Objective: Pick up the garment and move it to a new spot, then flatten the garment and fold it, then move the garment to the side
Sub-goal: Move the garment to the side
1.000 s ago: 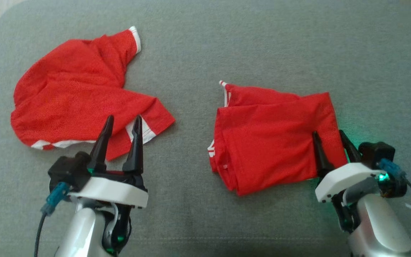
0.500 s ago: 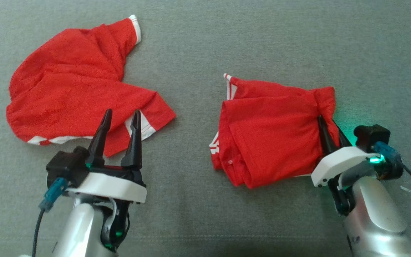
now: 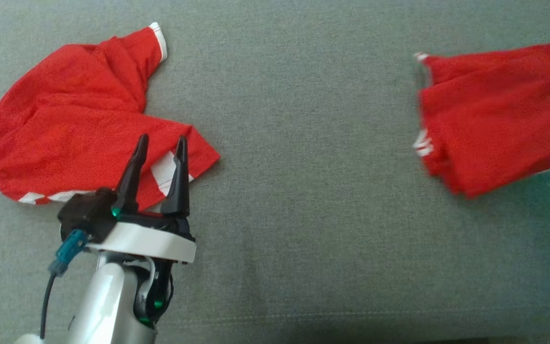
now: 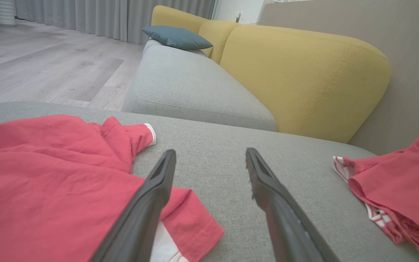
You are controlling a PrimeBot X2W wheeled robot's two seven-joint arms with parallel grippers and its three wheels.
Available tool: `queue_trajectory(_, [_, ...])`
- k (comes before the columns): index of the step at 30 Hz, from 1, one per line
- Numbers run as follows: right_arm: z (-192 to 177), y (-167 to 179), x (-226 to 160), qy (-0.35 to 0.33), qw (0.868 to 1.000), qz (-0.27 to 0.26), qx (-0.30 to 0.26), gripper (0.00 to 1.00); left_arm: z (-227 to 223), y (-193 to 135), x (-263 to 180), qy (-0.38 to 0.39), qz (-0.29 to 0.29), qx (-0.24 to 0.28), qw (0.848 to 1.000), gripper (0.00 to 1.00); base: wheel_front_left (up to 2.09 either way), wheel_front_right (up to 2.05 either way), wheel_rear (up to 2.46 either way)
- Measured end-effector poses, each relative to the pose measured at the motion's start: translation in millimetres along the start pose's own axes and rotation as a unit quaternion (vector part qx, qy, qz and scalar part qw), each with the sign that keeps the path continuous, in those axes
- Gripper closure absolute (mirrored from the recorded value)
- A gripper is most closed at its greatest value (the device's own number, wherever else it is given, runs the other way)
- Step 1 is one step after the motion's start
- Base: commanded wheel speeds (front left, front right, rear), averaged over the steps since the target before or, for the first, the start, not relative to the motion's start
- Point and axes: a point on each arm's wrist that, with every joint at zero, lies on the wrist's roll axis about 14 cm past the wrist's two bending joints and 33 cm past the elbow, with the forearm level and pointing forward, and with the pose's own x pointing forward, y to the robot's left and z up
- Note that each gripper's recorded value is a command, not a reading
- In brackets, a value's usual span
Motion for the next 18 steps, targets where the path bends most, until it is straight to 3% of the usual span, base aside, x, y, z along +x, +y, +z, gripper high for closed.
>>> queue_trajectory(5, [5, -33, 8, -0.001, 0.999, -0.038, -0.01, 1.0, 0, 2, 2, 0.0, 0.001, 0.0, 1.0, 0.0, 0.0, 0.0, 0.0])
queue_trajectory(18, [5, -35, 18, -0.003, 0.999, -0.046, -0.024, 1.0, -7, 10, 1, 0.009, 0.011, 0.0, 1.0, 0.0, 0.0, 0.0, 0.0])
